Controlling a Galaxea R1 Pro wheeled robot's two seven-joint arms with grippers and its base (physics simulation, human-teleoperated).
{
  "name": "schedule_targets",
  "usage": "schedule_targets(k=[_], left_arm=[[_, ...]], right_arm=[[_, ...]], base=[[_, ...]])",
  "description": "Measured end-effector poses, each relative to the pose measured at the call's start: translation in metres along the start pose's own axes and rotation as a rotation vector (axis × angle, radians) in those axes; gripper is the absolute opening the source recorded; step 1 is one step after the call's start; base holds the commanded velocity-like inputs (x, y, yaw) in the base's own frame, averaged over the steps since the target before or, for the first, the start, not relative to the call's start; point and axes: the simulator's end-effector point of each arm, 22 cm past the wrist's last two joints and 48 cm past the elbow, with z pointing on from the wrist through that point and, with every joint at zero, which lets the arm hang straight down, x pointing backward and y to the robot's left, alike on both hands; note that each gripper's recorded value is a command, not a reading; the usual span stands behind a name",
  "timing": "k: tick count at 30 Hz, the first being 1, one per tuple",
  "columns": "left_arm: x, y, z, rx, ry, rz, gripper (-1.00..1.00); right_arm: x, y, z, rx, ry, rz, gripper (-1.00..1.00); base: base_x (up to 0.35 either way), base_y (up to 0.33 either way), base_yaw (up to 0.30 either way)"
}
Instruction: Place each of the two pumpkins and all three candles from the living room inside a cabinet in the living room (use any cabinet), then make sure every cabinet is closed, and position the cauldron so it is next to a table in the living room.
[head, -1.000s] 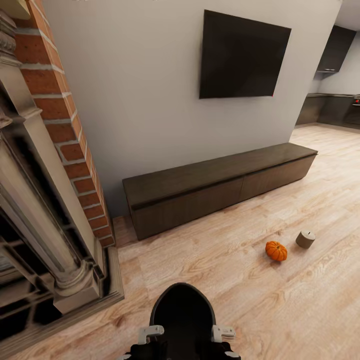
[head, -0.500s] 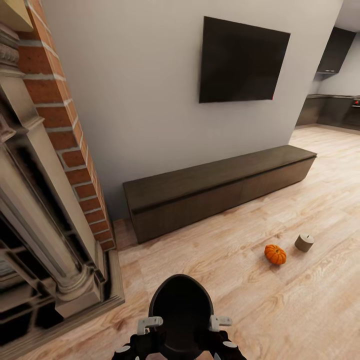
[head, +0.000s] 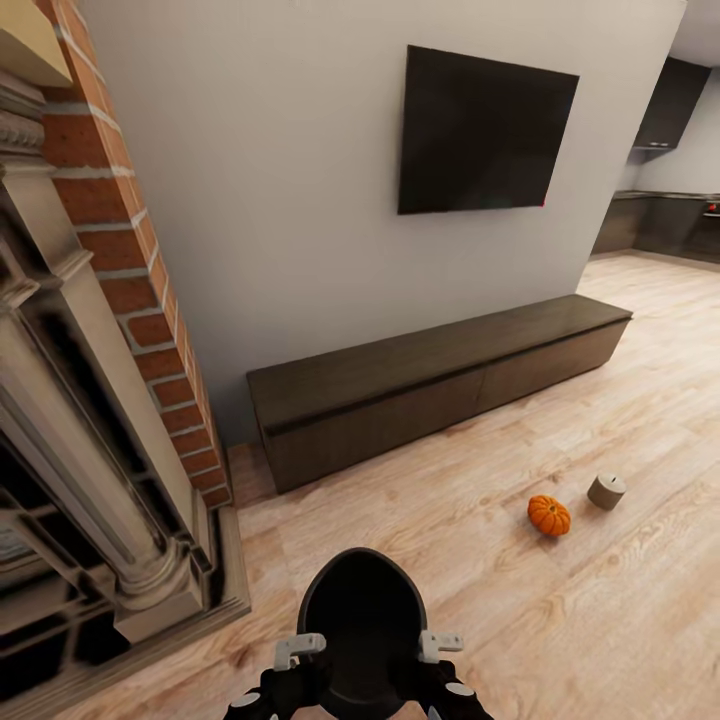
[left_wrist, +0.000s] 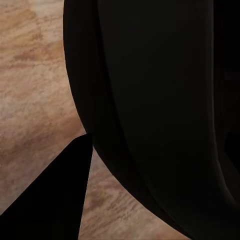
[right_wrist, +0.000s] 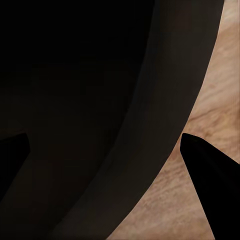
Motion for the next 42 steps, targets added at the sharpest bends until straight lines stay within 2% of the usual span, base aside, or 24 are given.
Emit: schedule_targets(k=[28,42], left_arm=[[-0.036,-0.017,-0.043,-0.004,0.004,-0.002,-1.0],[-0.036,-0.017,-0.043,-0.003,0.002,-0.002,-1.0]], right_arm=[[-0.036,0.008,-0.045,-0.002,0.005,0.009,-1.0],[-0.037,0.008,-0.045,-0.003,0.003,0.009,-1.0]], base=[[0.0,0.0,-0.002],[-0.01,0.0,-0.018]])
